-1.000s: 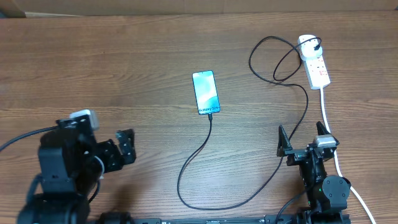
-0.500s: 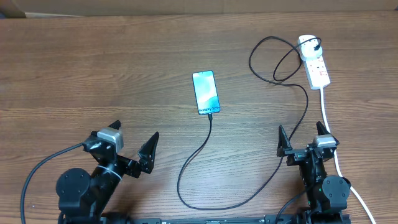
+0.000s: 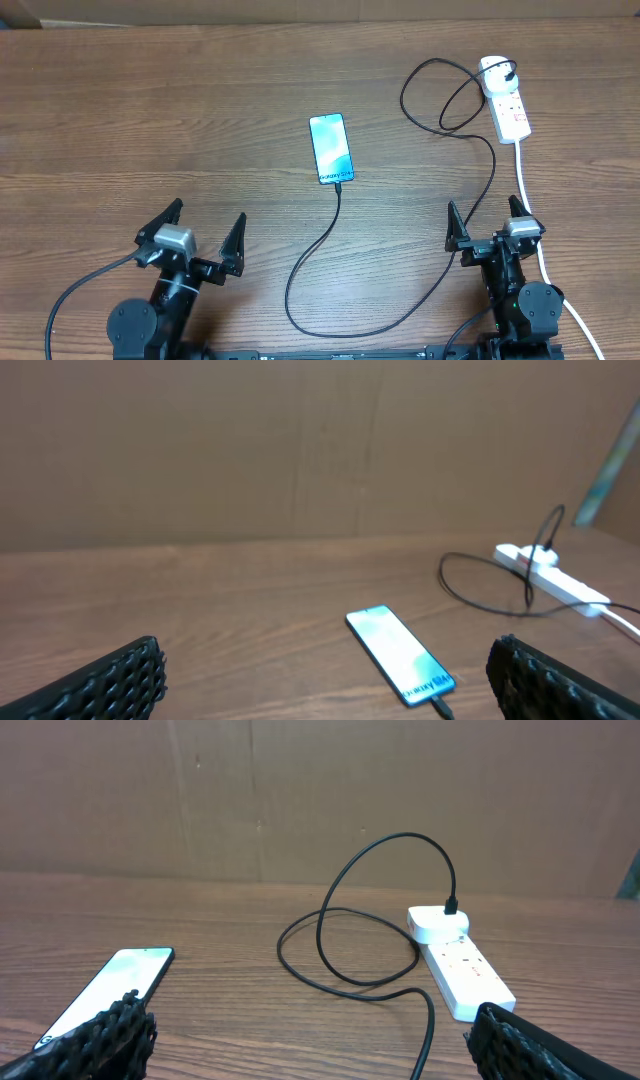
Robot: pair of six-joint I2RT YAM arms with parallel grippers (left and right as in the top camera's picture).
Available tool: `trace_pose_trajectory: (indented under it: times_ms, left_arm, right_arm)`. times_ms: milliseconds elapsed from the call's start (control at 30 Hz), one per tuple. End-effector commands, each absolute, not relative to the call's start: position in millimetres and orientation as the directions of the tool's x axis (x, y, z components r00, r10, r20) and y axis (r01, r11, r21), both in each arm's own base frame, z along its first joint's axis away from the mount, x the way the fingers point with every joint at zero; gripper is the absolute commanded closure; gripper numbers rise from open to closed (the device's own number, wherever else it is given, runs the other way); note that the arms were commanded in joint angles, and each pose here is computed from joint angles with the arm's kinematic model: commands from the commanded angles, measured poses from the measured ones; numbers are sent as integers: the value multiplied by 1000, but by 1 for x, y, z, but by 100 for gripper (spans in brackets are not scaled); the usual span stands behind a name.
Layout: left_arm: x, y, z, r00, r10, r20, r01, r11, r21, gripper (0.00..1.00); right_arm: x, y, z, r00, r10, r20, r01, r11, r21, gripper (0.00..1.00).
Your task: Plug charger to phone and switch on socket
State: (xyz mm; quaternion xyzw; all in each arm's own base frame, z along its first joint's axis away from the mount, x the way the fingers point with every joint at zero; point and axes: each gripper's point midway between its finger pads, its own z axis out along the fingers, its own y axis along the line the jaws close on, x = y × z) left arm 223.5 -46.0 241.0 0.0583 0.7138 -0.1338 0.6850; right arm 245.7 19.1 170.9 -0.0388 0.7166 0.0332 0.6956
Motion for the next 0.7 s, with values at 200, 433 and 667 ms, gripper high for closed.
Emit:
trace_pose_trajectory:
  times_ms: [200,433,667]
  left_arm:
    - [224,-30,242,29,-143,-989,184,974,-135,1]
    - [230,-21,243,92,-172,-981,145,977,-158,0]
    - [241,1,220,117,-270,-956,32,963,-268,0]
  right_arm:
    - [246,19,170,-20,-10,-1000,-98,995,-8,0]
    - [246,19,170,-20,-10,-1000,-98,995,-8,0]
    - [246,19,170,-20,-10,-1000,-98,995,-8,0]
